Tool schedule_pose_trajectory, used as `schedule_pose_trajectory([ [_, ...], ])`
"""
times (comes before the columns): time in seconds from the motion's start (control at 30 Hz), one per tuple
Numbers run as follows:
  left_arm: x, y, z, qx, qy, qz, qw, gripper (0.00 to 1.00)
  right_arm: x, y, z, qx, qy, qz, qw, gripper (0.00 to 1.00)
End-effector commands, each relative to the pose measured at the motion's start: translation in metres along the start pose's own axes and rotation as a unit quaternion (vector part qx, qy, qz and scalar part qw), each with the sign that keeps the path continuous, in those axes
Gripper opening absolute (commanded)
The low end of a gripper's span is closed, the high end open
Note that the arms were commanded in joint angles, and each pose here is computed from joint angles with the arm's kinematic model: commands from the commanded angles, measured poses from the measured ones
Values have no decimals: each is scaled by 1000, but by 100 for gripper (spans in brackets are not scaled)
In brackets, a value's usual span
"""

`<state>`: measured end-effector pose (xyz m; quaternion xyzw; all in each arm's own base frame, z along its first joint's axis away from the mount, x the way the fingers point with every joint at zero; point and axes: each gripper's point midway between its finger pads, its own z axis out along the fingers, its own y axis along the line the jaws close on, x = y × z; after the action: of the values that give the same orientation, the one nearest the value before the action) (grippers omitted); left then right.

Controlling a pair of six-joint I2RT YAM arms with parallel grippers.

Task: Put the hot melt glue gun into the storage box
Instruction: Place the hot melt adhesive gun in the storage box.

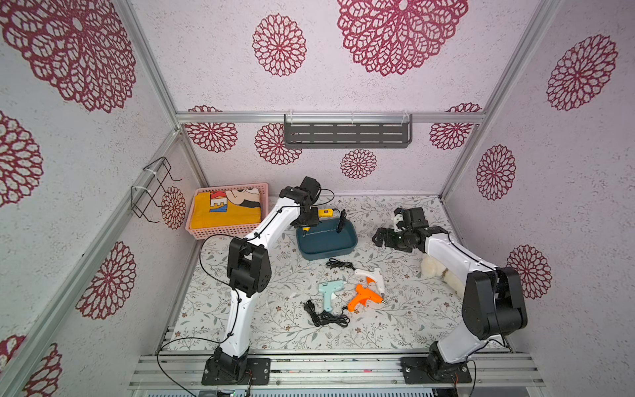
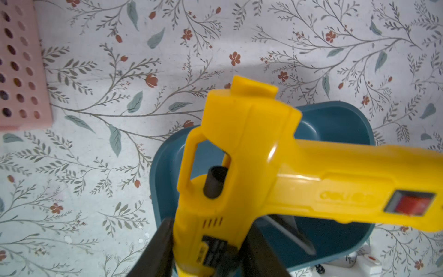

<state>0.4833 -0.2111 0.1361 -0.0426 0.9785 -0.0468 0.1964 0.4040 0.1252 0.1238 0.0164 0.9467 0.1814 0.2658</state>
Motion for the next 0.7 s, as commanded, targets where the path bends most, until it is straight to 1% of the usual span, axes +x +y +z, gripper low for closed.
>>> schedule_pose_trajectory([
  [0.0,10,0,10,-9,11,-23,1000,0,-8,7,-9,-9,-13,0,1000,98],
  [0.17,33,9,20,-27,42,-32,998,0,-3,6,-6,-9,-9,0,1000,98],
  [0.3,44,17,29,-49,58,-42,996,0,-1,7,-4,-13,-5,3,1000,98],
  [0.53,49,13,52,-59,92,-56,992,0,-1,5,-3,-9,-3,5,1000,98],
  [0.67,48,11,62,-62,101,-58,991,0,-2,4,-4,-3,-4,9,1000,99],
])
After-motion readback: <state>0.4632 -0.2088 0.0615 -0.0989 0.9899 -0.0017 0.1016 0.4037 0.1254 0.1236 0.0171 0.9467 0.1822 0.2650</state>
